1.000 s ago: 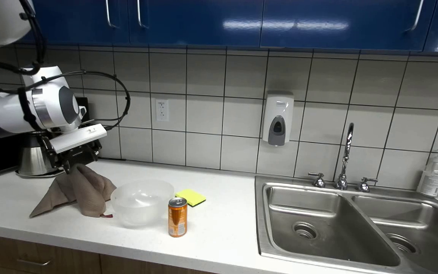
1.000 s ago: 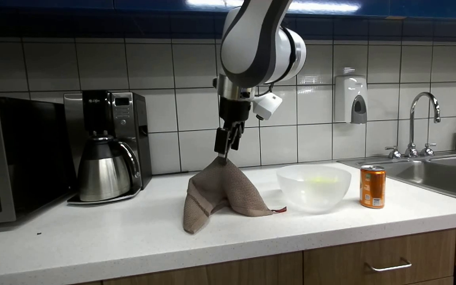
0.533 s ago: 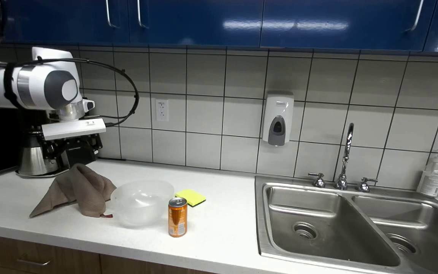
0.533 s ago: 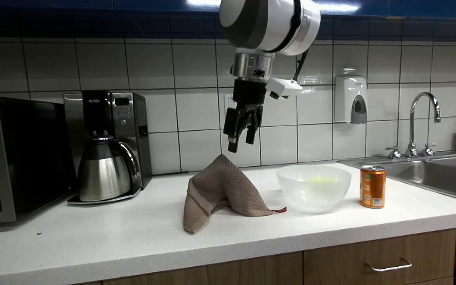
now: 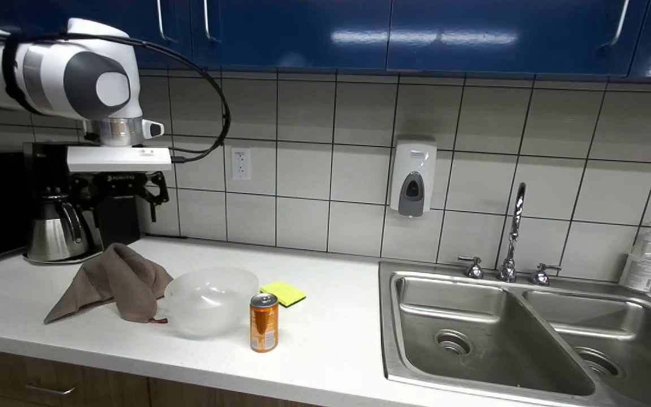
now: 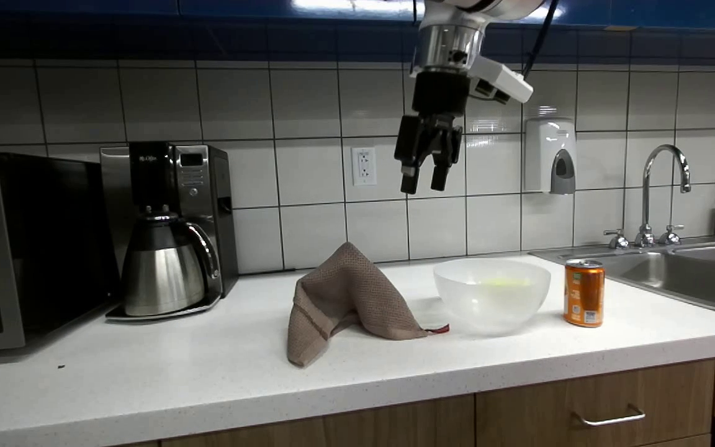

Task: Take the hand towel out of the white bowl

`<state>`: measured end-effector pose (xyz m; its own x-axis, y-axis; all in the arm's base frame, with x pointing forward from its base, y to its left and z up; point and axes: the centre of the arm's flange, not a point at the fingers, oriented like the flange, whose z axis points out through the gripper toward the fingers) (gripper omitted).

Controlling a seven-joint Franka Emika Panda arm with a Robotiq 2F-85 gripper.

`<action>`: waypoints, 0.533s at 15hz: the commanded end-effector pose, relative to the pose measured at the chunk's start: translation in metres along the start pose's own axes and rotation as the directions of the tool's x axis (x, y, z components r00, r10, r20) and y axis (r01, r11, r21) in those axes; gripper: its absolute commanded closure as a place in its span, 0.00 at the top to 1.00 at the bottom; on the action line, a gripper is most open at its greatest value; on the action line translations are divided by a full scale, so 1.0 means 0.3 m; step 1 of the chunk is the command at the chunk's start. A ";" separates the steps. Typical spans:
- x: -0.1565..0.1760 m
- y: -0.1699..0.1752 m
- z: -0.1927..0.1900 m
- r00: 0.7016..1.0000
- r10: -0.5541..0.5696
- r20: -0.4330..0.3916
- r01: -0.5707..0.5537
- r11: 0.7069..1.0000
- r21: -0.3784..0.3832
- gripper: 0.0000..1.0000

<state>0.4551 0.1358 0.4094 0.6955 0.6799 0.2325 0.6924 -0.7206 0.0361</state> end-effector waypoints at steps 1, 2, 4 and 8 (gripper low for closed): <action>-0.131 0.027 -0.129 0.999 0.044 0.003 -0.044 0.999 0.017 1.00; -0.154 0.039 -0.152 0.998 0.061 0.007 -0.061 0.998 0.025 1.00; -0.203 0.051 -0.196 0.995 0.092 0.025 -0.093 0.995 0.045 1.00; -0.302 0.059 -0.280 0.984 0.160 0.078 -0.166 0.982 0.086 1.00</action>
<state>0.4158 0.0699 0.4511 0.7788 0.6002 0.1826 0.6177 -0.7844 -0.0565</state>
